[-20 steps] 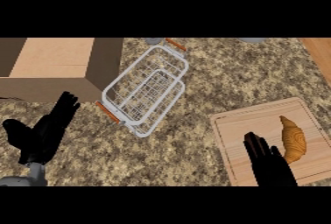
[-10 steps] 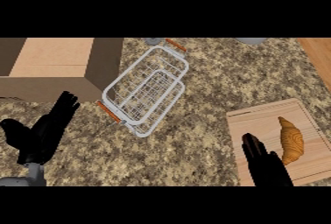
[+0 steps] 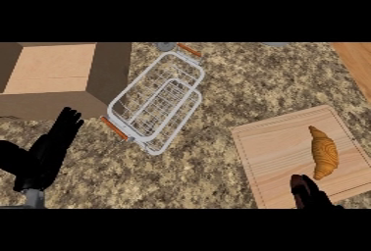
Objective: Pick the sweet potato from the cutting board and place it in the tiered basket
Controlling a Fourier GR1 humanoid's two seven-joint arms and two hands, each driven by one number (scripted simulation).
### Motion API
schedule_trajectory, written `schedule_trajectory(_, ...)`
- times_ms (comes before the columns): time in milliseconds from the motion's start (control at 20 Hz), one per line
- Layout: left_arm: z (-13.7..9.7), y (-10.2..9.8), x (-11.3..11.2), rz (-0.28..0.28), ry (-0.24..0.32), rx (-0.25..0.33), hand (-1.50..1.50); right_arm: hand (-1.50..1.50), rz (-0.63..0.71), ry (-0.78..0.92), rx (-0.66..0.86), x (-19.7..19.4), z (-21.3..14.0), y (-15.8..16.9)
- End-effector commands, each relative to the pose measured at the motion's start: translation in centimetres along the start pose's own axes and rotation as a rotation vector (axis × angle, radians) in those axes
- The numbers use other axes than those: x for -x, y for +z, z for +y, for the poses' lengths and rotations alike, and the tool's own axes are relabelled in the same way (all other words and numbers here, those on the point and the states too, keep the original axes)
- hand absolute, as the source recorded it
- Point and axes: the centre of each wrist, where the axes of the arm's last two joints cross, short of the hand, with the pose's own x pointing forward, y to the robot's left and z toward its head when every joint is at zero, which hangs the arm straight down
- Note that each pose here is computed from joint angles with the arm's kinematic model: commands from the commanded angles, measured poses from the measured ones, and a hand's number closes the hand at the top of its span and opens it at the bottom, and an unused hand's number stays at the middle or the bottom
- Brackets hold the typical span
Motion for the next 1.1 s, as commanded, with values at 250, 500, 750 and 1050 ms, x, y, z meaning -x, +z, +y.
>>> schedule_trajectory(250,0.1,-0.4,0.4,0.014,0.02,-0.005,0.0,1.5,-0.023,-0.528,0.484,-1.7,-8.9,4.0)
schedule_trajectory(500,-1.2,-0.9,-0.7,-0.01,0.0,0.019,0.0,1.5,-0.124,-0.63,0.583,-2.7,-12.1,7.4)
schedule_trajectory(750,-0.7,-1.9,0.0,-0.009,0.0,0.023,0.0,1.5,-0.203,-0.663,0.562,-4.4,-15.2,9.6)
schedule_trajectory(1050,-1.4,-0.9,-1.5,-0.006,-0.006,0.041,0.0,1.5,-0.236,-0.609,0.497,-8.7,-16.7,9.3)
